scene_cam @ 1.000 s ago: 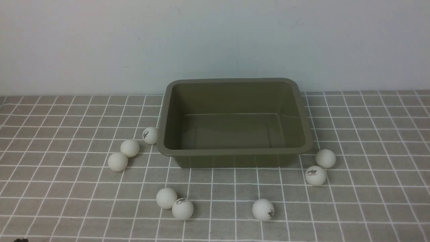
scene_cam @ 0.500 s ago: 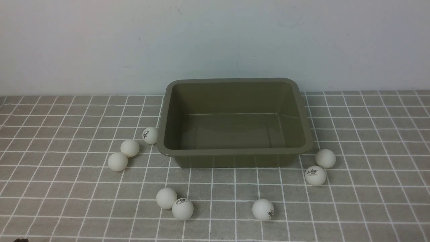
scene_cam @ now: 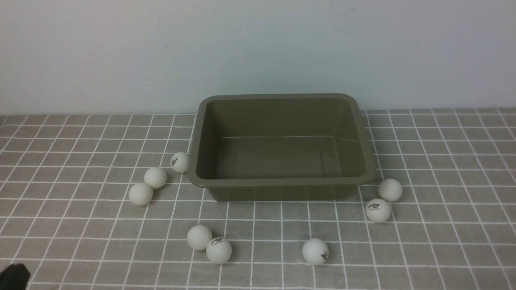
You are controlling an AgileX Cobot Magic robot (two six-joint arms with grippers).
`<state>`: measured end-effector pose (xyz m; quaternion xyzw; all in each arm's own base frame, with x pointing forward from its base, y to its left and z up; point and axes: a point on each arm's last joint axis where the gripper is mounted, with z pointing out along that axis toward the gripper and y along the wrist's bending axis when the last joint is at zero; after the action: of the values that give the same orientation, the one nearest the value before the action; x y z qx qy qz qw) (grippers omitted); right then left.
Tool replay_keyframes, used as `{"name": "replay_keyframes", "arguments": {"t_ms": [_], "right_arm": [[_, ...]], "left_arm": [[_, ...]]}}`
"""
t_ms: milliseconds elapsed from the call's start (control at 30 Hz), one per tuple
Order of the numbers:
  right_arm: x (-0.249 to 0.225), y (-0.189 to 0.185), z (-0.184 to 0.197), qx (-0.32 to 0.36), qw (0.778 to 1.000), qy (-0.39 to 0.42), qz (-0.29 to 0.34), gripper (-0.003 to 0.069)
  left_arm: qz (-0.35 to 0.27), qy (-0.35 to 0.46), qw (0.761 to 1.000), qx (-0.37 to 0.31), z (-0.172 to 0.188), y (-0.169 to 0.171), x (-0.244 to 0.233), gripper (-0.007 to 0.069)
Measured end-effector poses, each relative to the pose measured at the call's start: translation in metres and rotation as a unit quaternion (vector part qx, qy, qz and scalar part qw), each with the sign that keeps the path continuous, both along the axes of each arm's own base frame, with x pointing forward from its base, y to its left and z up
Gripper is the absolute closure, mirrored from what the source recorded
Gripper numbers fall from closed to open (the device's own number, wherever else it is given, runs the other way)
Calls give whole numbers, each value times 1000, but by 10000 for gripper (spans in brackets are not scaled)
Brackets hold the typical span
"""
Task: Put the table tennis balls into the box on the grey coffee tablecloth.
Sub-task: 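Reach for and grasp a ping pong ball on the table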
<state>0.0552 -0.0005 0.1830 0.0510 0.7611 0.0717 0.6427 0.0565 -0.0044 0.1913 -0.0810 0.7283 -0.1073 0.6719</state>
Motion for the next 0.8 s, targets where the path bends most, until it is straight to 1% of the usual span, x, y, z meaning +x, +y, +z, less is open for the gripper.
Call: {"name": "replay_keyframes", "arguments": {"t_ms": [33,67,100,133,167,200,267,300,333,367,433,533,567,633,700,733,800], "right_arm": [[0,0,0,3,1000,3,-28,673],[1,2,4,77,996,-20,-28,673],[1,2,8,131,990,-39,-29,673],[1,2,12,190,979,-60,-31,673],[1,2,14,218,973,-70,-31,673],[1,2,18,264,960,-87,-35,673],[1,0,22,294,949,-111,-38,673],[1,-1,24,297,946,-124,-39,673],[1,-1,25,297,946,-126,-39,673],[1,-2,27,293,945,-138,-41,673],[0,-4,31,293,941,-163,-44,673],[-2,-5,39,294,936,-189,-42,673],[-3,-3,52,286,940,-183,-30,673],[-2,1,78,258,952,-164,-15,673],[9,5,107,206,973,-101,-5,673],[14,6,115,192,978,-77,-3,673],[39,11,139,146,989,31,9,673]], "left_arm": [[1,0,1000,-1,0,0,0,630],[11,-33,998,-45,6,2,0,630],[17,-48,997,-66,9,3,0,630],[25,-66,993,-96,13,4,0,630],[30,-77,990,-115,14,5,0,630],[37,-89,986,-140,17,7,0,630],[46,-105,979,-168,19,9,-1,630],[58,-124,973,-185,22,12,-1,630],[58,-124,973,-185,22,12,-1,630],[73,-147,965,-204,26,16,-2,630],[82,-167,958,-219,31,19,-4,630],[53,-175,962,-203,55,13,-8,630],[33,-165,969,-181,71,9,-9,630],[1,-122,982,-144,93,2,-5,630],[-38,-29,994,-103,112,-8,9,630],[-49,10,994,-93,115,-10,17,630],[-87,119,987,-61,121,-17,34,630]]}}
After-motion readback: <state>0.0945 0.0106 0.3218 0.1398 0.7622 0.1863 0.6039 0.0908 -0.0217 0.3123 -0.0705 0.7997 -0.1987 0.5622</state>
